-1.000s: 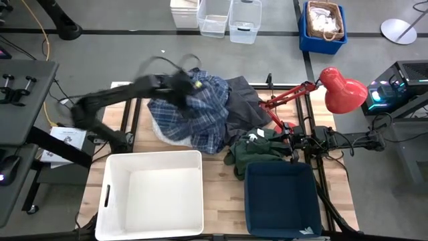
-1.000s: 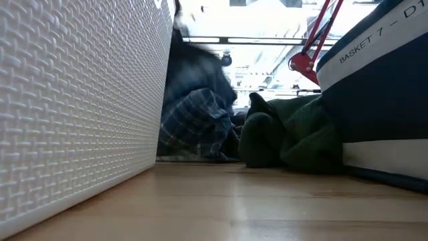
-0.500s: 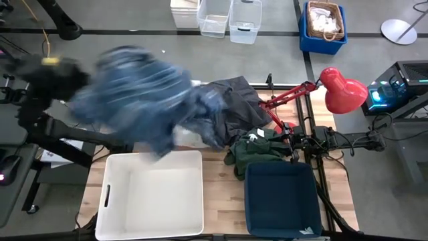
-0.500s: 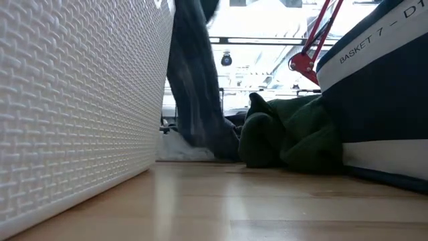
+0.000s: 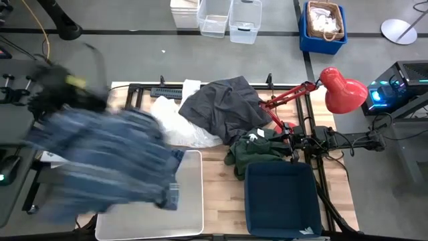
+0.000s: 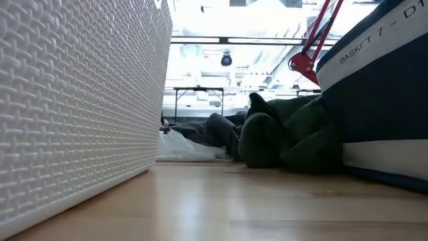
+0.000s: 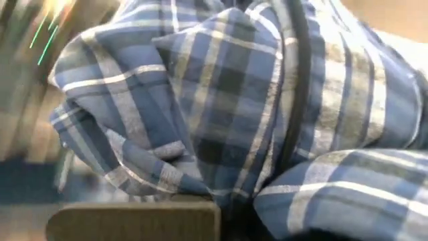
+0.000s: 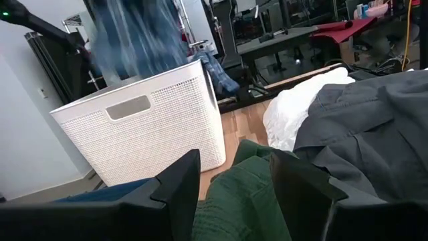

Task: Sort clothes
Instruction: Put the blue checkered pajamas into the white bin

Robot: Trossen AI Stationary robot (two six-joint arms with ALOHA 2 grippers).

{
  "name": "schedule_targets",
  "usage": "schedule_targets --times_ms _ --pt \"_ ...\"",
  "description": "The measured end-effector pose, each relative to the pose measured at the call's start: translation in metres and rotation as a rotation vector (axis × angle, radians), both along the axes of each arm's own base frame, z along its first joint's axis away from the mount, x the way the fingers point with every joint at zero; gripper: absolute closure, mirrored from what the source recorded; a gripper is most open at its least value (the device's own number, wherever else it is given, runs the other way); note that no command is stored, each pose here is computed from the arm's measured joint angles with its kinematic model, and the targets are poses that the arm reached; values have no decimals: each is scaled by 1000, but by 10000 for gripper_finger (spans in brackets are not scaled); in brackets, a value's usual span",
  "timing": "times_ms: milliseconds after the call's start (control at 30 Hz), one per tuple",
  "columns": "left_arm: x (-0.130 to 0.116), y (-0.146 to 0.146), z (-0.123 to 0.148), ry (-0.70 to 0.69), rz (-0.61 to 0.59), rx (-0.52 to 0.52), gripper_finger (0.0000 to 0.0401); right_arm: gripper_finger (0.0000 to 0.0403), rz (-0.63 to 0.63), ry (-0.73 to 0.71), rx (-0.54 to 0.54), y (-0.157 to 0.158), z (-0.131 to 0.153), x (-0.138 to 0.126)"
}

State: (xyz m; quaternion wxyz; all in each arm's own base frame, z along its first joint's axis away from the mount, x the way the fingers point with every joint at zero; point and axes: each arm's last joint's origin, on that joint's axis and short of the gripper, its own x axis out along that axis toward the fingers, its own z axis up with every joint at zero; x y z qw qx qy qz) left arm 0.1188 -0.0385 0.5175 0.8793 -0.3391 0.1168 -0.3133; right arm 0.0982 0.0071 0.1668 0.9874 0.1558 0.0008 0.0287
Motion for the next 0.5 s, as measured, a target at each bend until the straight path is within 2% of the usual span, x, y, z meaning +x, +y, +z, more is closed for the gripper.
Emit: schedule_targets --times_ms 100,200,367,500 --pt "24 -15 -35 428 -4 -16 389 224 0 0 0 0 0 0" --pt "38 -35 -63 710 -61 76 389 224 0 0 0 0 0 0" --pt "52 -74 -107 949 -193 264 389 224 0 1 0 0 0 0" --pt "44 -111 -146 1054 -303 365 389 224 0 0 0 0 0 0"
